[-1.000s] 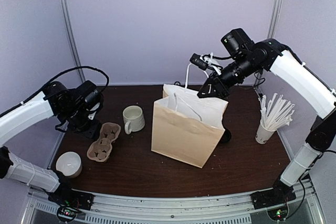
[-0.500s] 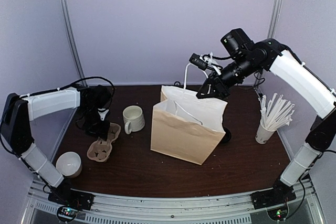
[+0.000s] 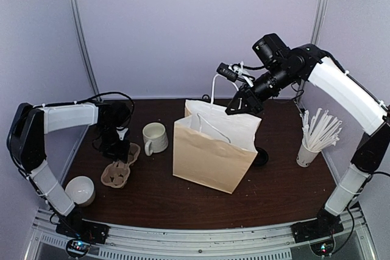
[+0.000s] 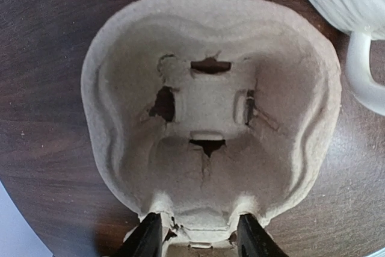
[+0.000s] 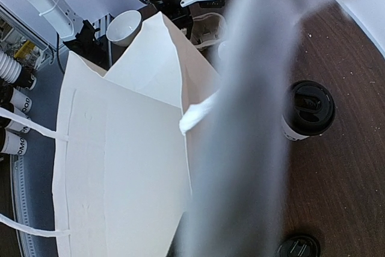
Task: Pack the takeout coffee
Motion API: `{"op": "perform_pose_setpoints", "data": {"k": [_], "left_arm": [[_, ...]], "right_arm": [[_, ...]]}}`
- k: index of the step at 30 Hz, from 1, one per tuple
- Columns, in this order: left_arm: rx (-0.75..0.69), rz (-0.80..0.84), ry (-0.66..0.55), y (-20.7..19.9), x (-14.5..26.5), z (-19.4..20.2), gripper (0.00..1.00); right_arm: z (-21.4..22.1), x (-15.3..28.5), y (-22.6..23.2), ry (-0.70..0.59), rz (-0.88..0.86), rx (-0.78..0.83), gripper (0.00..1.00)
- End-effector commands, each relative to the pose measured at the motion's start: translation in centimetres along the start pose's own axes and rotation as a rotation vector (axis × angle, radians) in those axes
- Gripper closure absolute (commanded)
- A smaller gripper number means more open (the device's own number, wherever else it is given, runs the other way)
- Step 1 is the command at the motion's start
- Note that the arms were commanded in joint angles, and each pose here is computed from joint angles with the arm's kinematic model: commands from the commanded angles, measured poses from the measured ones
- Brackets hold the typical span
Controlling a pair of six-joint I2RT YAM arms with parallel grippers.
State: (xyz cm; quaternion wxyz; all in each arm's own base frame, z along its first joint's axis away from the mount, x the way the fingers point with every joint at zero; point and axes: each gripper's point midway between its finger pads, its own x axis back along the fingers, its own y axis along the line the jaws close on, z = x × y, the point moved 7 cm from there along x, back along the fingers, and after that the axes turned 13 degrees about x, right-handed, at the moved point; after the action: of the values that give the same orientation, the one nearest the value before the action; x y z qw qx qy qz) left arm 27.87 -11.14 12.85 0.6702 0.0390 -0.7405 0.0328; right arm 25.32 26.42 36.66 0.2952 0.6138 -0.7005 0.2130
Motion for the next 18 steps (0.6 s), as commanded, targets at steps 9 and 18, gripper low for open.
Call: {"op": "perform_pose_setpoints", "data": {"k": [9, 18], "left_arm": [[0.013, 0.043, 0.003, 0.0, -1.0, -0.8, 0.63], [0.009, 0.033, 0.035, 0.1, -1.8, -0.2, 0.60]], "right_arm": [[-0.8, 0.1, 0.2, -0.024, -0.021, 0.015, 1.00], [-0.8, -0.1, 0.1, -0.020, -0.026, 0.013, 1.00]]}}
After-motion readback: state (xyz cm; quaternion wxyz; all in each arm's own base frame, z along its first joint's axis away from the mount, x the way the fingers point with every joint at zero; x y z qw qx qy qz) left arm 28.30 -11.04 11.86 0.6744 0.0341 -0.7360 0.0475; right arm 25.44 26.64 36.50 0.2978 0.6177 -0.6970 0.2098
